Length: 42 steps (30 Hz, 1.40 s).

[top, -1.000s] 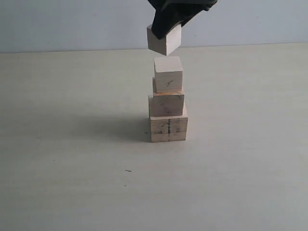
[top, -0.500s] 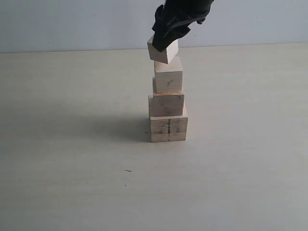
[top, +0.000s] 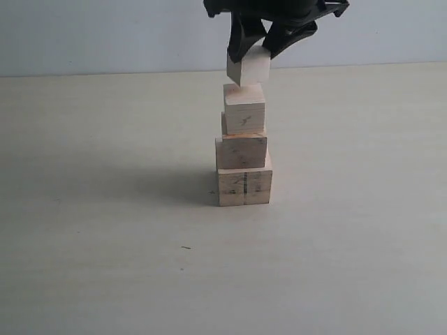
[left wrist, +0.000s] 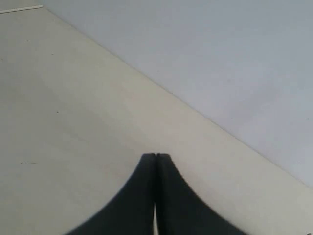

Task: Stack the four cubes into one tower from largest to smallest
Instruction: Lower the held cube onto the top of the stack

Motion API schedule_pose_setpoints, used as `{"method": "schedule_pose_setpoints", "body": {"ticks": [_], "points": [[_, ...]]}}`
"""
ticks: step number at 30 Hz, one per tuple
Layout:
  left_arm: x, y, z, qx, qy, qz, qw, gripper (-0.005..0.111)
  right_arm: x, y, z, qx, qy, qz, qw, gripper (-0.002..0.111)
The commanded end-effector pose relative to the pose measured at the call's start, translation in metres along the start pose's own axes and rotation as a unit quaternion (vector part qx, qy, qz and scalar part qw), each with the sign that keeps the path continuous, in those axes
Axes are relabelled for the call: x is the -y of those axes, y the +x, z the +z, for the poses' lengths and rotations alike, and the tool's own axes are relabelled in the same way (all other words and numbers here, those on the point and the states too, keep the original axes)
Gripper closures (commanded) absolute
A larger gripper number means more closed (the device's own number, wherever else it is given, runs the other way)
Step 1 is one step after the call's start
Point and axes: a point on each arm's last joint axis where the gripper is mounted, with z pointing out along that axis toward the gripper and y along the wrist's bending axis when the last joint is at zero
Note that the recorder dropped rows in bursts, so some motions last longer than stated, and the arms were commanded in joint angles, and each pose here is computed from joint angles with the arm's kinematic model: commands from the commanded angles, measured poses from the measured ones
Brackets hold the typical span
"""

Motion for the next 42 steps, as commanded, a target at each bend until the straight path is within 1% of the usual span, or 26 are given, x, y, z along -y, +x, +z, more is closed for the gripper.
{"method": "schedule_pose_setpoints", "body": {"ticks": [1,3,4,7,11,16,20,22,25,32,40,42], "points": [[0.001,-0.001,-0.001,0.004,0.006,0.002,1.000,0.107,-0.012,0.004,-0.026,0.081,-0.017,0.059,0.995,0.077],[0.001,-0.001,-0.001,0.004,0.006,0.002,1.000,0.107,-0.021,0.011,-0.024,0.095,-0.015,0.062,0.993,0.077],[0.001,-0.001,-0.001,0.004,0.006,0.002,1.000,0.107,-0.022,0.015,-0.020,0.096,-0.003,0.067,0.993,0.077],[0.001,-0.001,-0.001,0.004,0.005,0.003,1.000,0.107,-0.017,0.024,-0.008,0.089,0.039,0.090,0.991,0.077],[0.001,-0.001,-0.001,0.004,0.005,0.004,1.000,0.107,-0.017,0.024,-0.007,0.089,0.039,0.088,0.991,0.077],[0.001,-0.001,-0.001,0.004,0.005,0.004,1.000,0.107,-0.014,0.024,-0.005,0.088,0.058,0.078,0.991,0.077],[0.001,-0.001,-0.001,0.004,0.005,0.004,1.000,0.107,-0.013,0.023,0.001,0.088,0.057,0.078,0.991,0.077],[0.001,-0.001,-0.001,0.004,0.005,0.004,1.000,0.107,-0.012,0.024,0.006,0.075,0.062,0.079,0.992,0.077],[0.001,-0.001,-0.001,0.004,0.005,0.004,1.000,0.107,-0.015,0.028,0.011,0.050,0.048,0.086,0.994,0.077],[0.001,-0.001,-0.001,0.004,0.005,0.004,1.000,0.107,-0.016,0.025,0.011,0.067,0.038,0.084,0.993,0.077],[0.001,-0.001,-0.001,0.004,0.005,0.004,1.000,0.107,-0.016,0.025,0.011,0.065,0.040,0.084,0.994,0.077],[0.001,-0.001,-0.001,0.004,0.005,0.004,1.000,0.107,-0.015,0.028,0.011,0.049,0.046,0.085,0.994,0.077]]}}
